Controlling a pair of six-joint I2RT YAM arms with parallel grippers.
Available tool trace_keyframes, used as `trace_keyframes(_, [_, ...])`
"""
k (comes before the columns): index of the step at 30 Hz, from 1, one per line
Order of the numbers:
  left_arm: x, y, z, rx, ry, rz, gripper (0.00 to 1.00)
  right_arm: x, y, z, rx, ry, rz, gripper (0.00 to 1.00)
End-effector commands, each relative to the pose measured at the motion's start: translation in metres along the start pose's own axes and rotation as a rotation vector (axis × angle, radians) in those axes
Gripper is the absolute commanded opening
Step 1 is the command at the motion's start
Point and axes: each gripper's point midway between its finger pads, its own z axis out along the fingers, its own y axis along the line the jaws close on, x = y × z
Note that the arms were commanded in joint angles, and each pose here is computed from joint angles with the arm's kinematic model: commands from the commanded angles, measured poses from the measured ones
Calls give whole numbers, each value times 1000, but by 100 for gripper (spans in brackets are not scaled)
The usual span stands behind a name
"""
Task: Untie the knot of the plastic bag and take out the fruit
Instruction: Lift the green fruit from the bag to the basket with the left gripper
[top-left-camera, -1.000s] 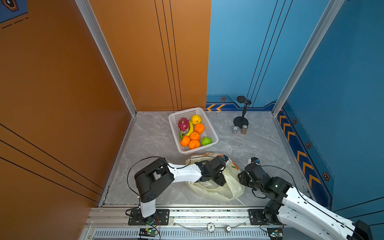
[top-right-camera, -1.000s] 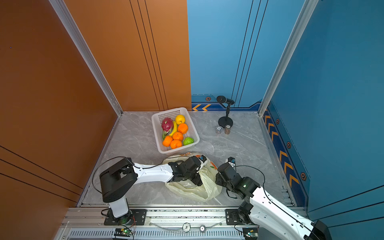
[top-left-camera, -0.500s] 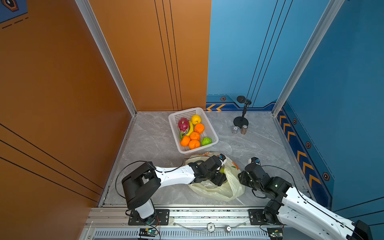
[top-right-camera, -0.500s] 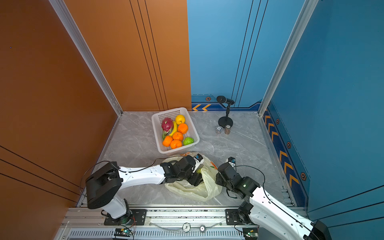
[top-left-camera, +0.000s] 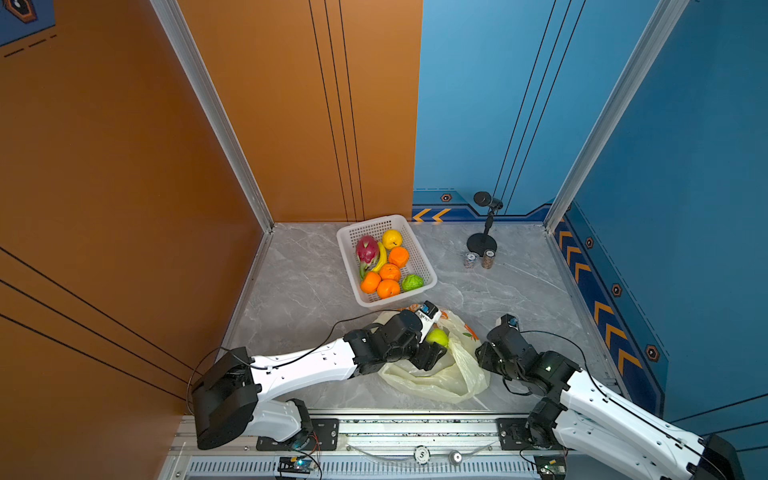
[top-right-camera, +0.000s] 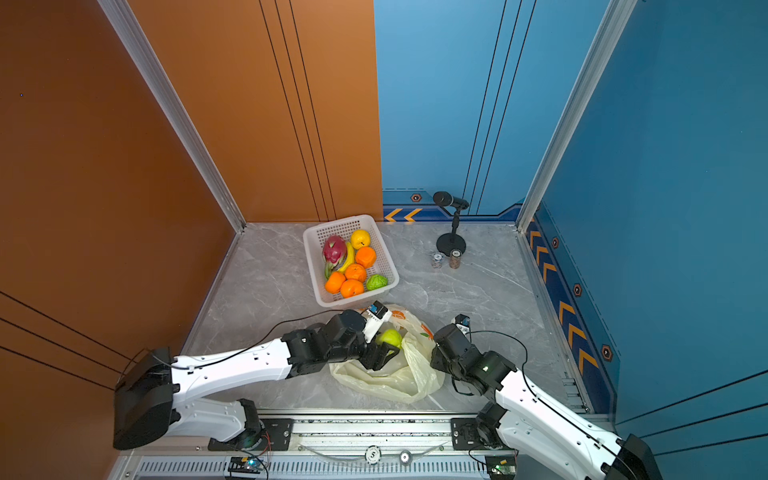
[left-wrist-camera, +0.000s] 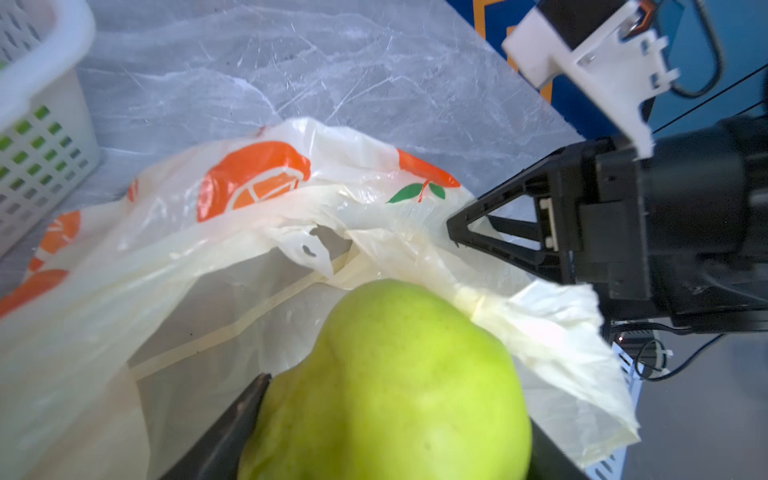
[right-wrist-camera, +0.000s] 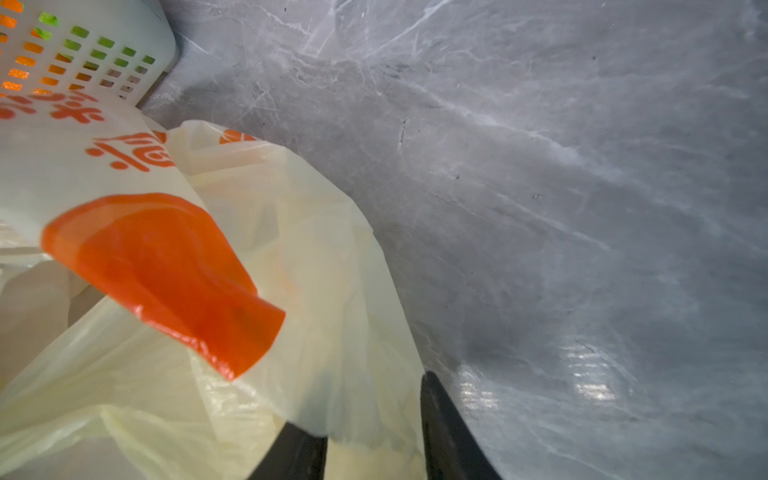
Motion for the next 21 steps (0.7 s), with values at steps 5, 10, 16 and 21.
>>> trace_keyframes(5, [-40, 10, -28, -13, -143, -47, 57, -20, 17, -24, -61, -59, -3, 48])
trace_keyframes(10, [-67, 14, -40, -13, -209, -75, 58, -37, 32, -42, -111, -113, -4, 59])
trace_keyframes(16, [-94, 28, -50, -43, -266, -100, 58, -57, 53, -64, -174, -166, -30, 78])
trace_keyframes(21, [-115, 64, -59, -143, -293, -130, 57, -70, 67, -76, -211, -208, -67, 86])
